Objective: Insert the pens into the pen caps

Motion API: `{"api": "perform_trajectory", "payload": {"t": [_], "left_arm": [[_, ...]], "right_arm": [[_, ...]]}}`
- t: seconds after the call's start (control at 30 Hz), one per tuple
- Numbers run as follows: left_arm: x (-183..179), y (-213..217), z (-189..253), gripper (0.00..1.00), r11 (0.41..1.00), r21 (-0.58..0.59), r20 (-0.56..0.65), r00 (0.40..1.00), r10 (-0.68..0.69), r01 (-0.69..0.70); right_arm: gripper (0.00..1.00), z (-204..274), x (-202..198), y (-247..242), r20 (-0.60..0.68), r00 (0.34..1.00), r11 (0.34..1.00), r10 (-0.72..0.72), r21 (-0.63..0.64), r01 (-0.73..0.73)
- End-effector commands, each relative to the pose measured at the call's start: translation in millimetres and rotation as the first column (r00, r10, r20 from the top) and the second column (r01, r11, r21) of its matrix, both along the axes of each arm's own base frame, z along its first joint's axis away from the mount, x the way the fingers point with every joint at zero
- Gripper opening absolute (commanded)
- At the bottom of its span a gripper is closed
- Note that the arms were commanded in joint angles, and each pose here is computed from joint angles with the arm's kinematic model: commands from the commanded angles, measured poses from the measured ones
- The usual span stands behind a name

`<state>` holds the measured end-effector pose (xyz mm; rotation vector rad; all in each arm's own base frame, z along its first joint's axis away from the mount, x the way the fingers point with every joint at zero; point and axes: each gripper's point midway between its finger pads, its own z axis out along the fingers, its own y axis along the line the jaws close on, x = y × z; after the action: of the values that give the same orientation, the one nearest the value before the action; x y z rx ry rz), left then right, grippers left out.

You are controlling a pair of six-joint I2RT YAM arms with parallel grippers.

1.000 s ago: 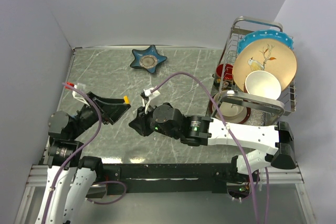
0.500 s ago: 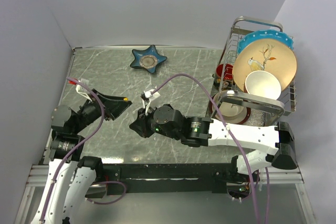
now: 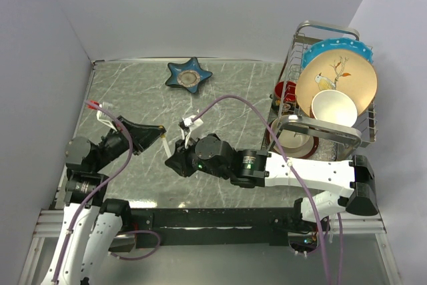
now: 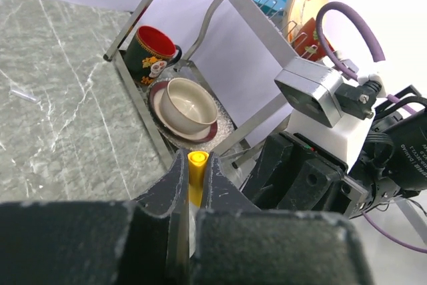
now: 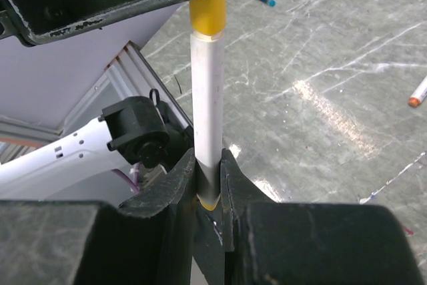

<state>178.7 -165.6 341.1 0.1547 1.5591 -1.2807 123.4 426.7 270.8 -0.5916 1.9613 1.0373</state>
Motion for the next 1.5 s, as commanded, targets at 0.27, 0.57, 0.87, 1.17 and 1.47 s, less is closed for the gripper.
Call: {"api": "perform_trajectory", "payload": {"t": [0.27, 0.57, 0.87, 1.17, 1.47], "left_arm": [[-46, -9, -23, 0.01, 0.985, -0.113, -0.097, 0.985, -0.143, 0.131], [-44, -10, -44, 0.01, 0.983, -0.13, -0.161, 0.975, -0.15, 0.13], [-38, -7, -83, 0.01, 0.992, -0.092, -0.266, 0.958, -0.104, 0.082], [-27, -11, -98, 0.01, 0.984, -0.146, -0.232, 0.963, -0.137, 0.104], [-39, -16, -95, 0.01, 0.955, -0.244, -0.19, 0.957, -0.218, 0.169]], "right_arm": [[0.0, 124, 21, -11, 0.206, 0.976, 0.967, -0.072, 0.256, 0.017], [0.0, 163, 36, 0, 0.266, 0.954, 0.953, -0.138, 0.298, 0.055], [0.0, 173, 69, 4, 0.291, 0.928, 0.946, -0.233, 0.288, 0.148], [0.0, 185, 87, 6, 0.284, 0.934, 0.932, -0.218, 0.344, 0.114], [0.0, 207, 96, 6, 0.293, 0.935, 0.904, -0.202, 0.424, 0.062]]}}
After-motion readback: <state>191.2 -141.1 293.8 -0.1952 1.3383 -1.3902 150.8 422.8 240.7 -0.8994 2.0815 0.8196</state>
